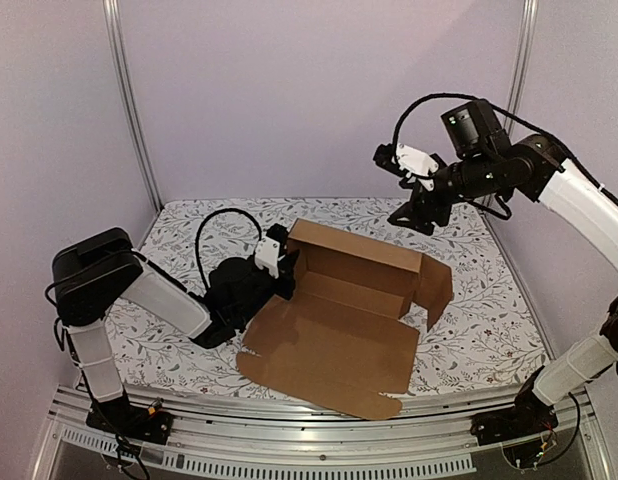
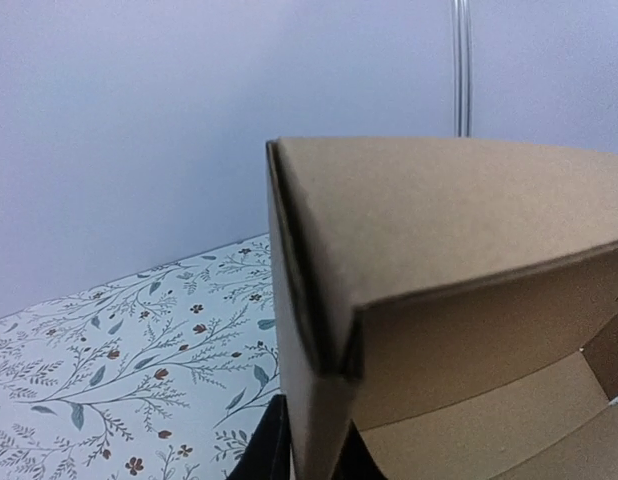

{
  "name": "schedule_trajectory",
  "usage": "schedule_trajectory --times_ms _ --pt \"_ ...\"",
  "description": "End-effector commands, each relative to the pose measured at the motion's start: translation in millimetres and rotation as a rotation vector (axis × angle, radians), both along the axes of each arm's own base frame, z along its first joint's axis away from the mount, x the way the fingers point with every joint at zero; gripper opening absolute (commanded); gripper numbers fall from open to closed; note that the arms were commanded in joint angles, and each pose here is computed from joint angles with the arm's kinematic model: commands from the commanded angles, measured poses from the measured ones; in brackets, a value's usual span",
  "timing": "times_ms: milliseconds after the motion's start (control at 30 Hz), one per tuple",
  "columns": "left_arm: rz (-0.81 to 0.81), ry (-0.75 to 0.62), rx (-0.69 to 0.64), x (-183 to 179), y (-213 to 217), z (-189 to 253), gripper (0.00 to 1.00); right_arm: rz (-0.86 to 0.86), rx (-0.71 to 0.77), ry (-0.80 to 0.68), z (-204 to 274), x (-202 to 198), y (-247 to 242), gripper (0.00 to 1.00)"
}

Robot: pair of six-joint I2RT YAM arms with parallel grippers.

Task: Fold the paper box

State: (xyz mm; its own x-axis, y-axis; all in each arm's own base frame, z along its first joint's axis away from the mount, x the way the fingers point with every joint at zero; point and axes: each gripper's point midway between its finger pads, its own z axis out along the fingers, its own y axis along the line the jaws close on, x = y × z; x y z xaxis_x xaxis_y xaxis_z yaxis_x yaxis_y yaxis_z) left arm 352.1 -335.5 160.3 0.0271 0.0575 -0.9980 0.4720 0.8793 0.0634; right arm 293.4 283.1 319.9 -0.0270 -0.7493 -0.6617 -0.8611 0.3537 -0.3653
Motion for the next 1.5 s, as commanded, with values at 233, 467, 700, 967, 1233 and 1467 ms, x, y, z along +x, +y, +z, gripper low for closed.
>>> schedule_trajectory --times_ms 233,467,700,967,1233,1467 --pt "-0.263 0.109 0.051 -15.9 -33.0 -18.6 0.14 -0.217 0.142 0.432 -111.0 95.8 -28.2 0.73" --pt "-0.190 0.125 0.087 17.3 -40.8 -23.6 0.14 -0.231 0.176 0.656 -181.0 129.1 7.3 0.66" --pt "-0.172 0.206 0.073 57.8 -51.0 -26.2 0.14 -0.238 0.139 0.815 -235.2 123.6 12.7 0.65" --pt "-0.239 0.312 0.121 73.2 -66.9 -39.1 0.09 -0.251 0.175 0.943 -251.6 110.2 18.6 0.64" --pt "-0.263 0.364 0.177 75.1 -73.8 -50.2 0.14 -0.277 0.196 1.016 -257.3 100.1 19.5 0.63" --pt "-0.345 0.405 0.198 77.3 -95.9 -55.8 0.20 -0.267 0.207 1.044 -257.7 94.1 21.1 0.61"
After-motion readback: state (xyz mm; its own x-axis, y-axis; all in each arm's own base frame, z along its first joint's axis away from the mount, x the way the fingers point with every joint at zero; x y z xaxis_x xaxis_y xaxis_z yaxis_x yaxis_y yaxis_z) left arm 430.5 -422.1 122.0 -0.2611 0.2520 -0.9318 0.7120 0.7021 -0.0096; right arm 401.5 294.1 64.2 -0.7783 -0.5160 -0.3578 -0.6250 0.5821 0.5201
